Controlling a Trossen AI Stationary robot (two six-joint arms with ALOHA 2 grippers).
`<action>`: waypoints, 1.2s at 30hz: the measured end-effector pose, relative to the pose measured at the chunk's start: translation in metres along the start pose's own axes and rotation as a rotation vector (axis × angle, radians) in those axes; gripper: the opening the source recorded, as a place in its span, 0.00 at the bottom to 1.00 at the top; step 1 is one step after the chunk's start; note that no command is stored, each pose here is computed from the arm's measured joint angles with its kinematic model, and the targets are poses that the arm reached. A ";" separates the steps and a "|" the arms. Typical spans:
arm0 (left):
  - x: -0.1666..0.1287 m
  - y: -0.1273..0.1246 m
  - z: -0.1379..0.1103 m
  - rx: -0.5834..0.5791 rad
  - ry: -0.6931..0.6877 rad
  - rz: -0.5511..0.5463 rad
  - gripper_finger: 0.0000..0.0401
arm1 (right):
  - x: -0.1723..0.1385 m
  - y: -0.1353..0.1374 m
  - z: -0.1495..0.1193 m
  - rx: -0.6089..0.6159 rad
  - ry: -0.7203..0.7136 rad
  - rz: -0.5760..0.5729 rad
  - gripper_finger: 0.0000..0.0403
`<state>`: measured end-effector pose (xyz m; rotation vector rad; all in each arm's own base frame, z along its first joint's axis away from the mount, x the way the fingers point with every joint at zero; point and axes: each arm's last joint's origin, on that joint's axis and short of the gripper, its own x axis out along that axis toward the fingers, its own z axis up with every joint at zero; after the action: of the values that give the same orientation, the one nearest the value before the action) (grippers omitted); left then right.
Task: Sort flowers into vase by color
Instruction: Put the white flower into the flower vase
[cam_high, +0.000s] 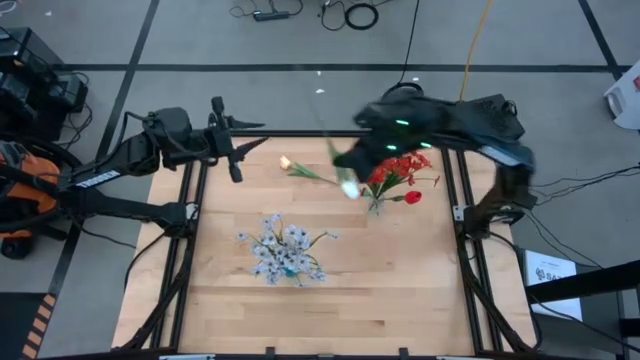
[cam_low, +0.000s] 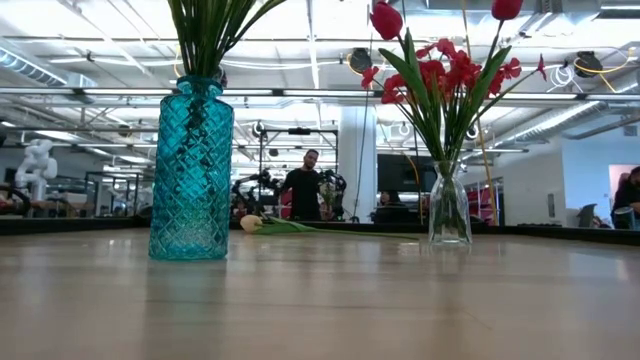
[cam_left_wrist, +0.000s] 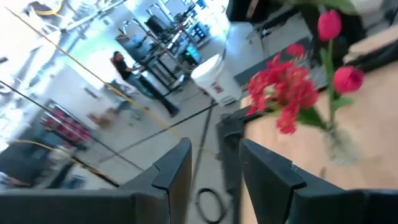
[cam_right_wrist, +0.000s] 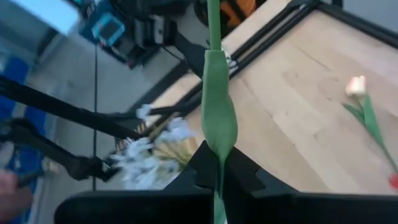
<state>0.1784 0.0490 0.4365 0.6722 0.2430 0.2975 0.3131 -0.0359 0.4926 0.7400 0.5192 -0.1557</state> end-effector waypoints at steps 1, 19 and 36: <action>0.000 0.000 0.000 0.029 0.008 0.009 0.36 | 0.013 -0.005 0.006 -0.016 0.021 0.001 0.00; 0.025 -0.020 -0.021 0.717 0.421 0.013 0.36 | 0.106 -0.078 0.049 0.006 0.165 0.084 0.00; 0.051 -0.042 0.003 0.887 0.321 0.065 0.36 | 0.104 -0.084 0.050 0.073 0.168 0.051 0.00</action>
<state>0.2344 0.0338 0.4058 1.5120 0.6798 0.3574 0.3967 -0.1269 0.4209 0.8408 0.6565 -0.0656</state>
